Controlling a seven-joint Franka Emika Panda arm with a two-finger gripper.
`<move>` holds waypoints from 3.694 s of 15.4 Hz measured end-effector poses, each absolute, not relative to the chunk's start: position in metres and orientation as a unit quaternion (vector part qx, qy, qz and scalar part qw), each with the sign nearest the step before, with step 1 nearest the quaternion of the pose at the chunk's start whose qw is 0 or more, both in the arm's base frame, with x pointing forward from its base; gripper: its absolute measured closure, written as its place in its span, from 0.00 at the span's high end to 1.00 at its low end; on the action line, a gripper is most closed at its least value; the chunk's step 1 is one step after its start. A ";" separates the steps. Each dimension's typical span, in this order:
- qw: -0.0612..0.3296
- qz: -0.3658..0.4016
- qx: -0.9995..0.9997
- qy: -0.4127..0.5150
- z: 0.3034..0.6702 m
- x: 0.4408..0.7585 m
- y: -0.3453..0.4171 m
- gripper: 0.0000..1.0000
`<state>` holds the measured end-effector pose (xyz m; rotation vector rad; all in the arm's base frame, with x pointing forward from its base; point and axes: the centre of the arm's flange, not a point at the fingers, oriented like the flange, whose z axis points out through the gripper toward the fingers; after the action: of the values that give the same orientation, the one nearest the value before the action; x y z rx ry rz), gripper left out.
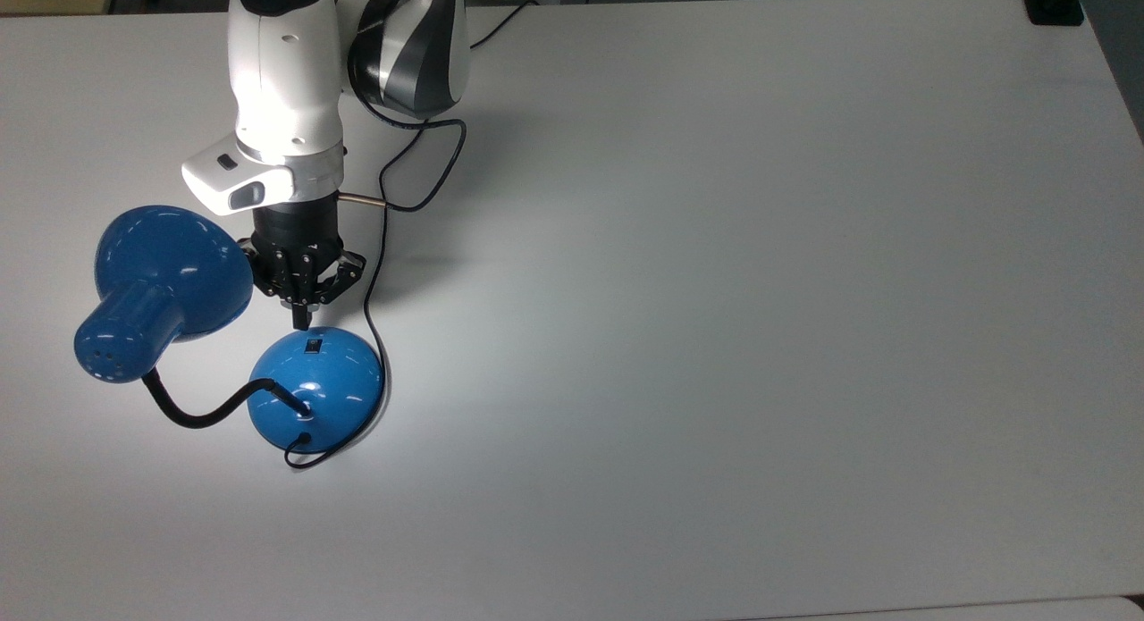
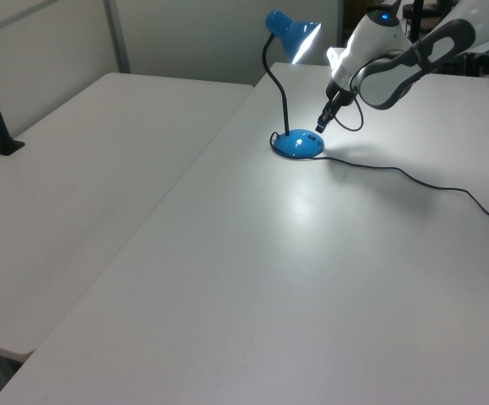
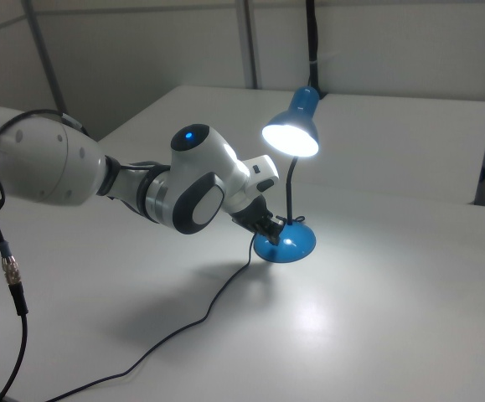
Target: Turn off the lamp
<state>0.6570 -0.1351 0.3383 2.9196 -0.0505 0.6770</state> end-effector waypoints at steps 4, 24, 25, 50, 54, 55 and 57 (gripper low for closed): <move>0.071 0.224 0.972 -0.012 0.334 0.658 -0.135 0.01; 0.069 0.220 0.973 0.001 0.323 0.666 -0.132 0.01; 0.069 0.221 0.973 0.003 0.320 0.666 -0.132 0.01; 0.019 0.002 0.996 0.088 0.544 0.582 0.038 0.22; 0.019 -0.007 0.996 0.082 0.575 0.570 0.032 0.61; 0.019 -0.007 0.997 0.080 0.577 0.570 0.030 0.71; 0.019 -0.007 0.997 0.073 0.578 0.570 0.028 0.90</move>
<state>0.5704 0.0284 0.5776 3.0945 0.2265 -0.0223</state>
